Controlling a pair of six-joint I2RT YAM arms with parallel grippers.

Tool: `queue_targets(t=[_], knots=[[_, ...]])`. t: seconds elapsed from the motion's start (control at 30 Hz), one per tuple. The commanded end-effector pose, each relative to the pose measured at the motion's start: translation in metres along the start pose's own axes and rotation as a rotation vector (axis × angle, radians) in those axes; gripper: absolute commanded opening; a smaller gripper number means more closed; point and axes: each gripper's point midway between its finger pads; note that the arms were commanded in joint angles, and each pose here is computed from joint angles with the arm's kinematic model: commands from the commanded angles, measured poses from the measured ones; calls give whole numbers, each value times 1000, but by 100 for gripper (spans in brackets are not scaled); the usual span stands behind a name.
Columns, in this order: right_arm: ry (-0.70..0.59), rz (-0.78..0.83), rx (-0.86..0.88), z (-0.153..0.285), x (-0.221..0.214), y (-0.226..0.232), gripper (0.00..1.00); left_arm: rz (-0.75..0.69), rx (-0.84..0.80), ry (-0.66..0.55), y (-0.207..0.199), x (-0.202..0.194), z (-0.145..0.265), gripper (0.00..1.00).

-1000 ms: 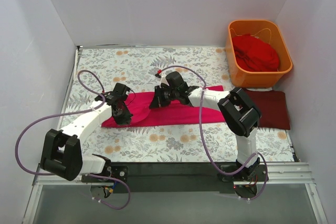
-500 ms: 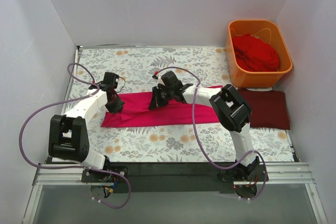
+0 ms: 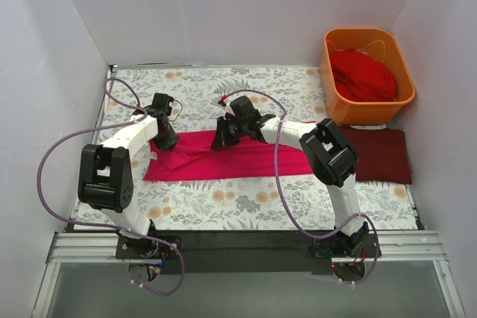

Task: Fold and stack the t-shirts
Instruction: Fold the tshirt

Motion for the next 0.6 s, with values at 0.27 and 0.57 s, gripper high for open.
queue_targets(t=[0.27,0.57], knots=[[-79,130,32,12,33,18,29,46,106,-61,15,21,-5,6],[-42,384,92,25,11,35,29,60,33,-74,-1,34,5,37]])
Point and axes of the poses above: each gripper's point midway between its finger pads, its own z axis back along the fingers, its own y axis along the line the jaws close on, x = y × z, and after that the axes turned 11 degrees about -z, right-handed
